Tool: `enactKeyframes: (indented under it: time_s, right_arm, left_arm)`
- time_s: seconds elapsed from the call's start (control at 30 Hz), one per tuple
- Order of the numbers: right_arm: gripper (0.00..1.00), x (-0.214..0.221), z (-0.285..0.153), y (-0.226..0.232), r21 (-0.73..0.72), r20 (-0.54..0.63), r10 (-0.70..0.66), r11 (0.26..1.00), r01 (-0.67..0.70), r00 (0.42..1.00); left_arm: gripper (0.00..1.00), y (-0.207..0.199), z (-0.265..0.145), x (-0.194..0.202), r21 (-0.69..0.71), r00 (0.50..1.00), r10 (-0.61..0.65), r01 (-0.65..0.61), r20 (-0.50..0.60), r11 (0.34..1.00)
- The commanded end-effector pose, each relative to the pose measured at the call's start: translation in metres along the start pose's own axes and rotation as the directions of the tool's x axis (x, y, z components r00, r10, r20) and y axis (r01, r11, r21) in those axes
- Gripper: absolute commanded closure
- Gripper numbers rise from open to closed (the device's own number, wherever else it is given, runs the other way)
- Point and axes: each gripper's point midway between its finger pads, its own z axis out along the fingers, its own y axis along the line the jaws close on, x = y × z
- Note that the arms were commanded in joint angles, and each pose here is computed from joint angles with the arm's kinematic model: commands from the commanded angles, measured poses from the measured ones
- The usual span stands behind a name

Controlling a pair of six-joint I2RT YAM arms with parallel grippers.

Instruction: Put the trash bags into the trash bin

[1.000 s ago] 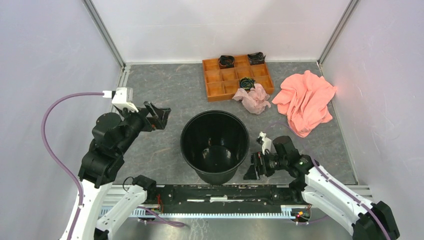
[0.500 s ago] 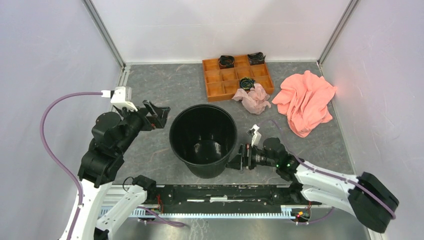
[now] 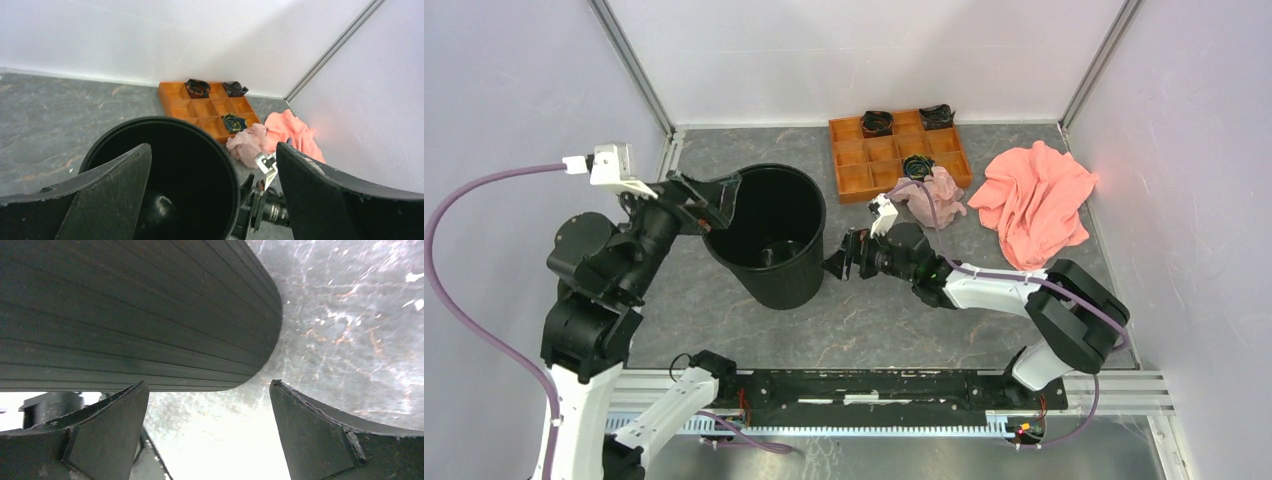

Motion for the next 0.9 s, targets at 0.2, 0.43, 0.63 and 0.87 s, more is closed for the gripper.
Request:
enactKeyframes:
  time_s: [0.2, 0.43, 0.63, 0.87]
  right_arm:
    - [0.02, -0.052, -0.07, -0.082, 0.436, -0.089, -0.511, 0.752, 0.495, 0.855]
    - [0.02, -0.109, -0.137, -0.167, 0.73, -0.191, -0.486, 0.511, 0.455, 0.853]
    - [0.02, -0.152, -0.14, -0.209, 0.816, -0.3, -0.438, 0.343, 0.466, 0.847]
    - [0.05, -0.17, -0.109, -0.2, 0.774, -0.225, -0.534, 0.411, 0.482, 0.815]
  left_arm:
    - [0.0, -0.043, 0.055, -0.013, 0.195, 0.998, -0.047, 0.037, 0.045, 0.98]
    - [0.0, -0.068, 0.099, 0.006, 0.352, 0.999, 0.043, -0.045, 0.014, 0.935]
    - [0.0, -0.036, 0.102, 0.033, 0.216, 0.975, 0.214, -0.221, 0.058, 0.951]
    - [0.0, -0.051, 0.091, 0.065, 0.371, 0.967, 0.25, -0.251, 0.05, 0.894]
